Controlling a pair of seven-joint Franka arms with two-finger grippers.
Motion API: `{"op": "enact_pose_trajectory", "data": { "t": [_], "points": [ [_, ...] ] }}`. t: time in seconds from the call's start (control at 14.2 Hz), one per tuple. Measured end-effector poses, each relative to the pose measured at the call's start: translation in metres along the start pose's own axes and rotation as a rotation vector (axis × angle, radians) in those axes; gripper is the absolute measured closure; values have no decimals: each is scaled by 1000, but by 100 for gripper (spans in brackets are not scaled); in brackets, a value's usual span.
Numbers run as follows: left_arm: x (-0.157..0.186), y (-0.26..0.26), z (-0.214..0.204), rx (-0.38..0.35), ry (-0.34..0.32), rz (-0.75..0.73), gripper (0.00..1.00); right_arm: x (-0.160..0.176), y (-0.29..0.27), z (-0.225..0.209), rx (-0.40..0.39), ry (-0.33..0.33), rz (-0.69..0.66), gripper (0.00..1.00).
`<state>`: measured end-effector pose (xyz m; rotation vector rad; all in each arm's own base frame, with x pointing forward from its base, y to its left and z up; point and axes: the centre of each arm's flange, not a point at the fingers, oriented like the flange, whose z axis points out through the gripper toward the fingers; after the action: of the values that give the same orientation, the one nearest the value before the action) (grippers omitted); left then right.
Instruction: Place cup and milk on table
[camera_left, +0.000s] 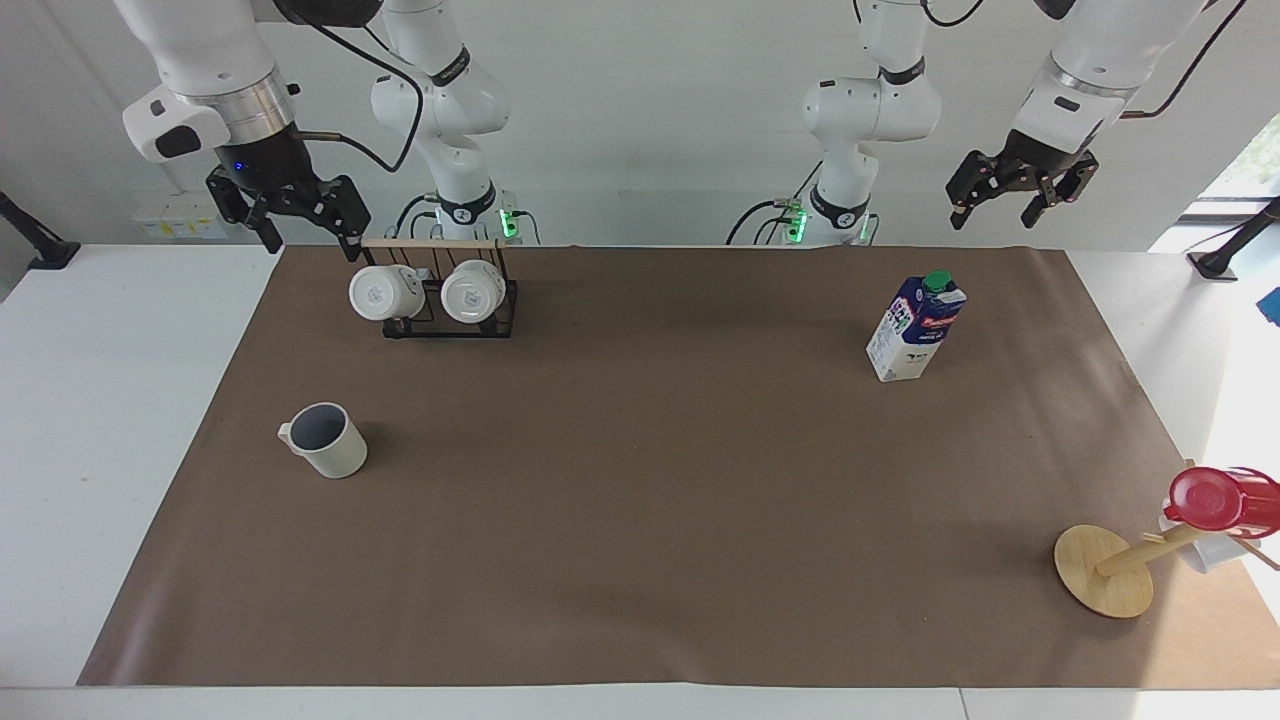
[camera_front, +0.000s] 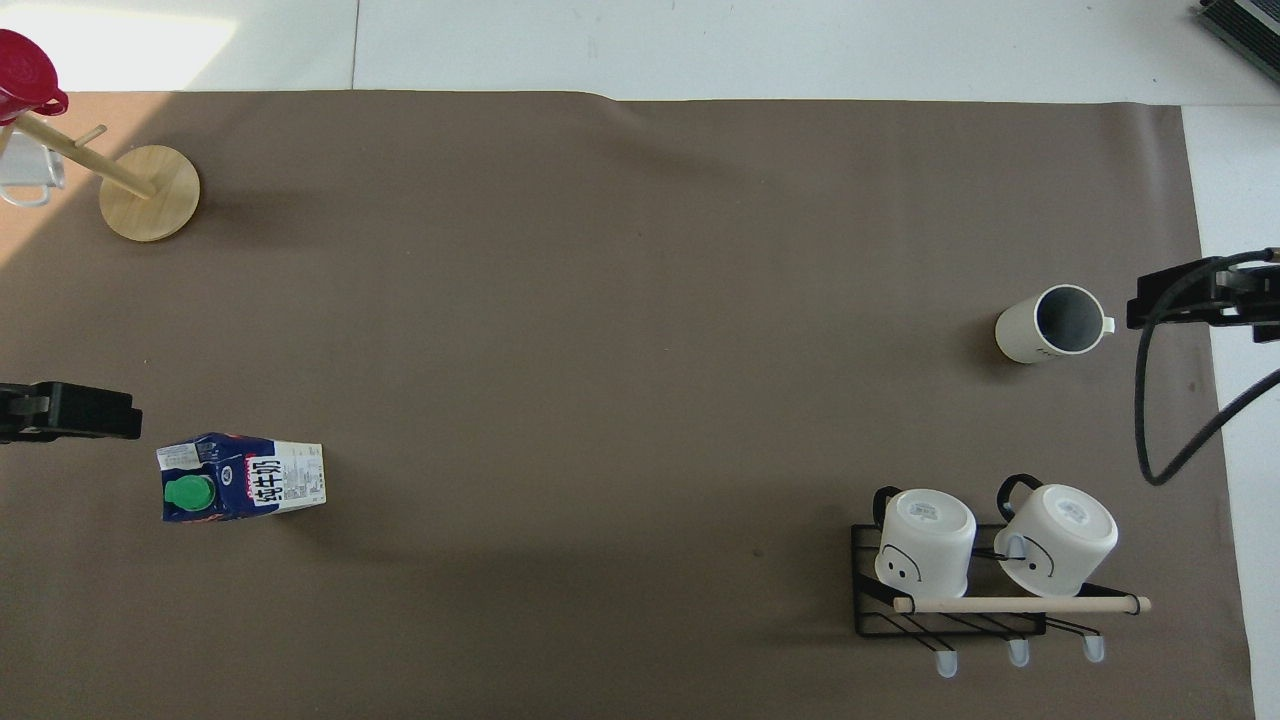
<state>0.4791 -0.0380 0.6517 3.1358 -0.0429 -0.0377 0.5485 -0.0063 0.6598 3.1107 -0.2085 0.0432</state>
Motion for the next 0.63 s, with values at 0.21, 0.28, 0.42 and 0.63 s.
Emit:
{"op": "enact_pose_trajectory", "data": {
  "t": [0.21, 0.28, 0.42, 0.63],
  "points": [
    [0, 3, -3, -14, 7, 4, 0, 1, 0, 0, 1, 5, 0, 0],
    [0, 4, -3, -21, 10, 5, 0, 1, 0, 0, 1, 6, 0, 0],
    [1, 5, -4, -25, 15, 6, 0, 1, 0, 0, 1, 6, 0, 0],
    [1, 6, -4, -27, 19, 7, 0, 1, 0, -1, 0, 10, 0, 0]
  ]
}}
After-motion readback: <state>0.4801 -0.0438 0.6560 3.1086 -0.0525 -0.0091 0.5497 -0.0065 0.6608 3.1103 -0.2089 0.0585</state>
